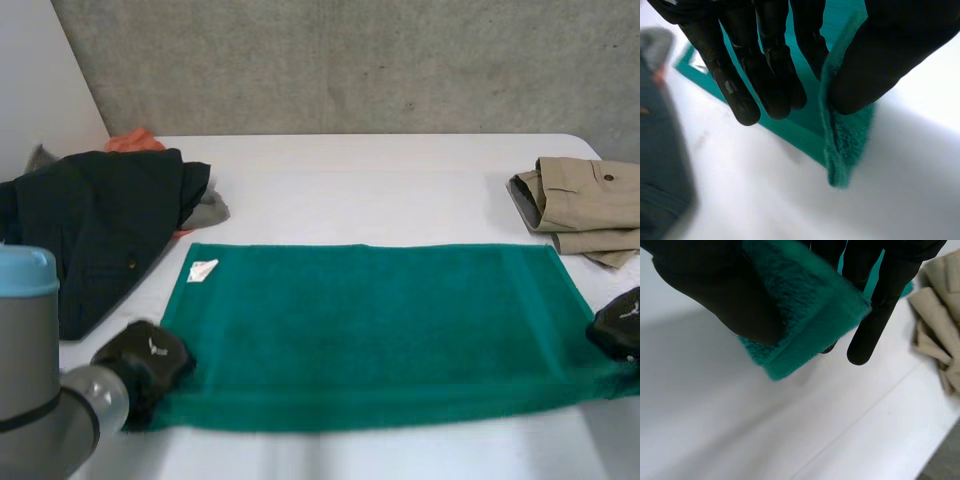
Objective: Fold the laundry.
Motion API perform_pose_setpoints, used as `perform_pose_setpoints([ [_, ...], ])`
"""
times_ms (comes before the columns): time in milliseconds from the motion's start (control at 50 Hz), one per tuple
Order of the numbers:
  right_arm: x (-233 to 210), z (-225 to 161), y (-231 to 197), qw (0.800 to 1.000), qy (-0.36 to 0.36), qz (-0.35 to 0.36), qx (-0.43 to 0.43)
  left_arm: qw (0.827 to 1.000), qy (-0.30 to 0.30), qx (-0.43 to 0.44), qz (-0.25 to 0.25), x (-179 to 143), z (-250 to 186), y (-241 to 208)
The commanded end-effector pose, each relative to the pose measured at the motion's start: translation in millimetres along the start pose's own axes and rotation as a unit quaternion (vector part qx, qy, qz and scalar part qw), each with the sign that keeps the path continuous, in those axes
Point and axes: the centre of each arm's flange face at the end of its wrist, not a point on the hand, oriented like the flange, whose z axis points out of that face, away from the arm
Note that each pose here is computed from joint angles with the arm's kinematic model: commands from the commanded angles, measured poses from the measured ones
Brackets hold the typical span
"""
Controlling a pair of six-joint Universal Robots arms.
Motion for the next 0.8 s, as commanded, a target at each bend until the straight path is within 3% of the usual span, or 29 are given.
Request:
perform_pose_setpoints([
  [20, 19.5, 29.3, -14.9, 0.995, 0.080, 0.024, 0.054, 0.993, -0.083, 0.089, -0.005, -26.2, 49.3, -32.9],
  [160, 30.4, 78.5, -51.7, 0.976, 0.166, 0.001, 0.142, 0.974, -0.151, 0.165, -0.015, -48.5, 95.6, -62.4],
  [400, 44.9, 136.9, -72.6, 0.954, 0.246, -0.013, 0.169, 0.949, -0.217, 0.226, -0.017, -56.3, 144.3, -90.7],
  [540, 35.1, 127.3, -80.3, 0.955, 0.236, 0.034, 0.177, 0.946, -0.200, 0.254, -0.010, -31.9, 132.1, -106.6],
  [680, 36.1, 84.5, -81.8, 0.948, 0.230, 0.084, 0.204, 0.943, -0.209, 0.260, -0.013, -39.6, 106.6, -107.0],
  [800, 32.9, 68.4, -42.1, 0.964, 0.167, 0.110, 0.173, 0.947, -0.198, 0.252, -0.018, -34.9, 86.8, -95.7],
])
